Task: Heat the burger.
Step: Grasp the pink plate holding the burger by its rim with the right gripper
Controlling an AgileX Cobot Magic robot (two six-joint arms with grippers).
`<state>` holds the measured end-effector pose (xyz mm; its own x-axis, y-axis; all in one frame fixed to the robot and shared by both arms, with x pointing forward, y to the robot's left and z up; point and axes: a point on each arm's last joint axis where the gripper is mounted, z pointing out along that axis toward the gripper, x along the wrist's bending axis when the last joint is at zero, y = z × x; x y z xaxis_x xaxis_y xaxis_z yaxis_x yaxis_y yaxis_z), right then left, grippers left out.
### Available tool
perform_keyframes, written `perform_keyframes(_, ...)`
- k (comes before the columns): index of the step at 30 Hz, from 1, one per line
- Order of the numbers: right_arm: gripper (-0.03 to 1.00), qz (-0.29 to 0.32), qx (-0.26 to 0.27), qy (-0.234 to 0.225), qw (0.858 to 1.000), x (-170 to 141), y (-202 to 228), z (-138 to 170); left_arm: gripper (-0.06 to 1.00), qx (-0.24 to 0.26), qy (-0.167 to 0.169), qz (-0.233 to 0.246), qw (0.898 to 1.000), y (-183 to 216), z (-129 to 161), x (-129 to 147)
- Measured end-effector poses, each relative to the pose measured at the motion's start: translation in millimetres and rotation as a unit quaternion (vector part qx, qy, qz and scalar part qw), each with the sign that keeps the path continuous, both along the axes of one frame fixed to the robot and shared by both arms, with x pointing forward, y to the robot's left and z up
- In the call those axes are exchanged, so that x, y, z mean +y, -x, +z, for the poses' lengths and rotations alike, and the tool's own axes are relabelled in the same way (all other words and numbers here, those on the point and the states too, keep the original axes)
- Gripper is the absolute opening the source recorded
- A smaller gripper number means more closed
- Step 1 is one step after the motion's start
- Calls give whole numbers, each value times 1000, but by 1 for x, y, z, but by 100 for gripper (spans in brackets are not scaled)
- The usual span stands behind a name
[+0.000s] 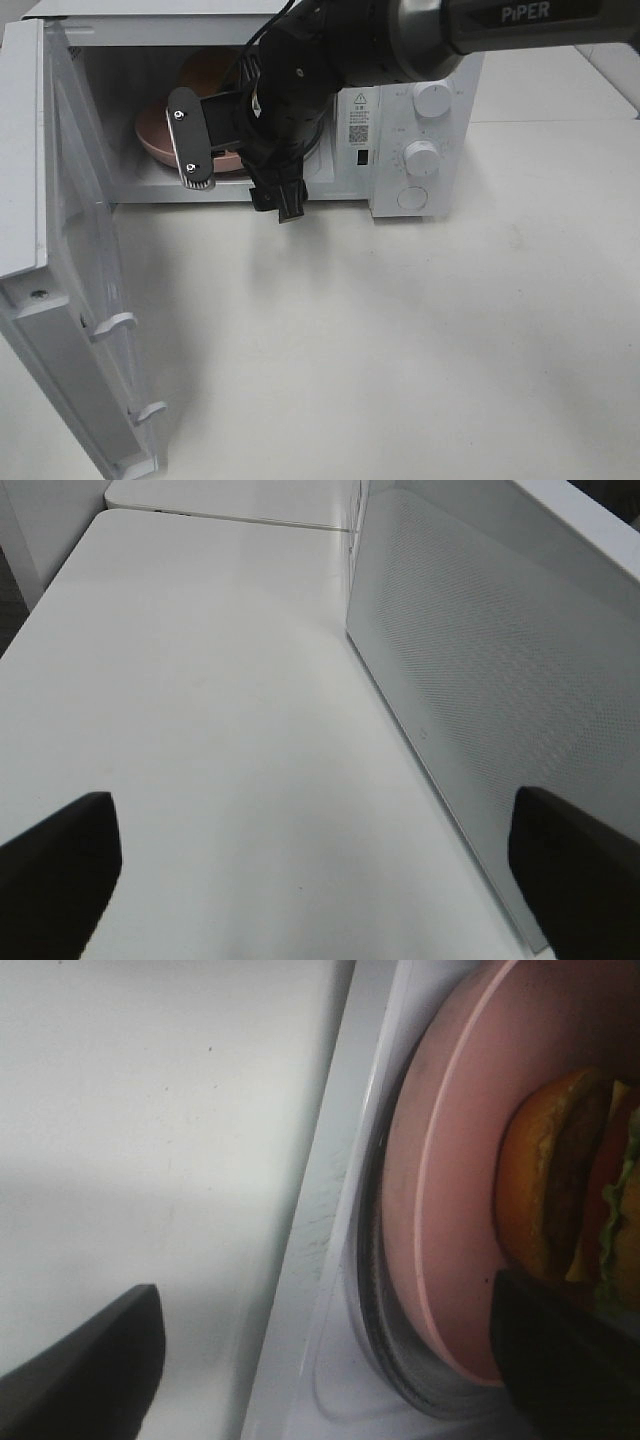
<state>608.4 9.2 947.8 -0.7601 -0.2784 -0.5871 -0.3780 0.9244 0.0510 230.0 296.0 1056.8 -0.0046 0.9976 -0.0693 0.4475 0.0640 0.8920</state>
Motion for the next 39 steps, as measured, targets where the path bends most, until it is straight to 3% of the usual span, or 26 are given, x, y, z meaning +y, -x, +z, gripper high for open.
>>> perform_keyframes(23, 79, -8, -15, -10, 1000, 34, -40, -27, 97, 0, 0, 0, 1000, 0, 0, 0)
perform_keyframes(39, 78, -35, -17, -28, 999, 22, -63, -34, 97, 0, 0, 0, 1000, 0, 0, 0)
